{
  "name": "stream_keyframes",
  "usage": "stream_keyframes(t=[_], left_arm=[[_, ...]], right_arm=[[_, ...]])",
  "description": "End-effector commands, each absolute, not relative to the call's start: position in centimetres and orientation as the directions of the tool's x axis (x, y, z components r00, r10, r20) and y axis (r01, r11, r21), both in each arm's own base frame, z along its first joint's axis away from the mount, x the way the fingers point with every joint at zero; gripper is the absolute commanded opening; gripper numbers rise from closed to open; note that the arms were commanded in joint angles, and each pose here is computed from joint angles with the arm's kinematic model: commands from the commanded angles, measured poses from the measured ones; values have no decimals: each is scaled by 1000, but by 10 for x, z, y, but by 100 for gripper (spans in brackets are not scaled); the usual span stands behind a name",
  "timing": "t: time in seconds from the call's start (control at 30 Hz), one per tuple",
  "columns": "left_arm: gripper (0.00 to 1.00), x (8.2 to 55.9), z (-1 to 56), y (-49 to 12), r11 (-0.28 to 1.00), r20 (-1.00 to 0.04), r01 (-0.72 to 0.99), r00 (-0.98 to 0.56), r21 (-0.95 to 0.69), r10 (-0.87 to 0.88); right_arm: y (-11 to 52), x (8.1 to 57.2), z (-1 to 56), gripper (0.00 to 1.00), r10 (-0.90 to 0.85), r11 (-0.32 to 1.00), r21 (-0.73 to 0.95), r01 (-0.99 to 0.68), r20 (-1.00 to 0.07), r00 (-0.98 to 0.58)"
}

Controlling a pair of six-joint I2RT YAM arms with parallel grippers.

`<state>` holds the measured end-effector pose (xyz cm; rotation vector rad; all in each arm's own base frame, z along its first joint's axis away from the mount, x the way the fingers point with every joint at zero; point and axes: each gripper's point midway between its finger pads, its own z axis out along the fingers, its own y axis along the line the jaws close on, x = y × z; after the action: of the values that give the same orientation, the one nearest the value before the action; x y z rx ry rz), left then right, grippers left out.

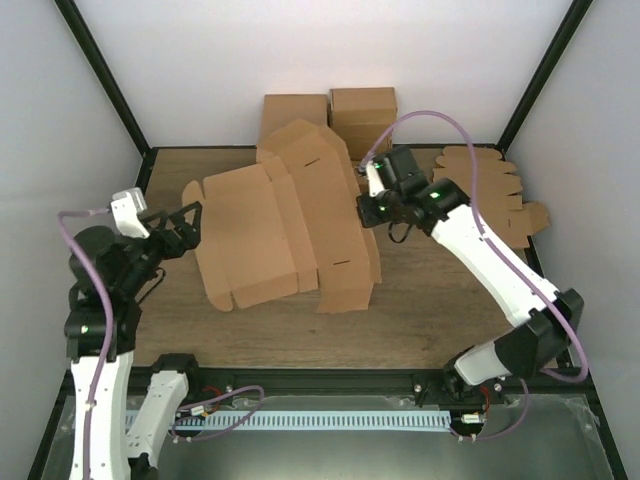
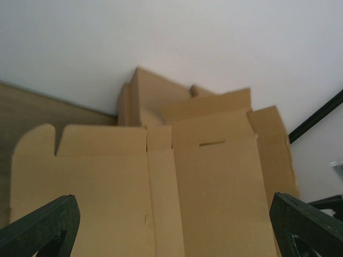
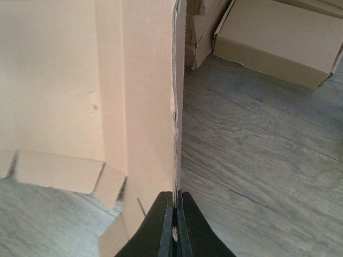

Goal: Fold the paper box

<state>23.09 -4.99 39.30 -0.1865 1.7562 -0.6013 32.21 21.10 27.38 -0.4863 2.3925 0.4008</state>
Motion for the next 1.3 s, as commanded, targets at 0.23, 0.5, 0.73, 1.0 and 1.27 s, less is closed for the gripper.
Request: stream_keyframes(t=[0.23, 0.5, 0.73, 1.0, 1.27], left_arm=[[100, 289, 247, -33, 861, -736, -59, -491, -505, -465], [100, 323, 235, 12, 860, -774, -258, -378, -440, -508], [54, 378, 248, 36, 860, -764, -356, -412, -366, -496], [4, 440, 225, 52, 840, -694, -395, -482, -372, -534], [4, 477, 203, 61, 848, -667, -422, -535, -320, -518]], right_arm=[[240, 339, 279, 1, -305, 910, -34, -413, -730, -612], [246, 338, 277, 1, -363, 897, -99, -431, -722, -590], [247, 333, 284, 1, -352, 896, -92, -434, -742, -571], [247, 330, 284, 1, -348, 897, -86, -433, -741, -574], [247, 327, 285, 1, -346, 895, -81, -438, -746, -569]])
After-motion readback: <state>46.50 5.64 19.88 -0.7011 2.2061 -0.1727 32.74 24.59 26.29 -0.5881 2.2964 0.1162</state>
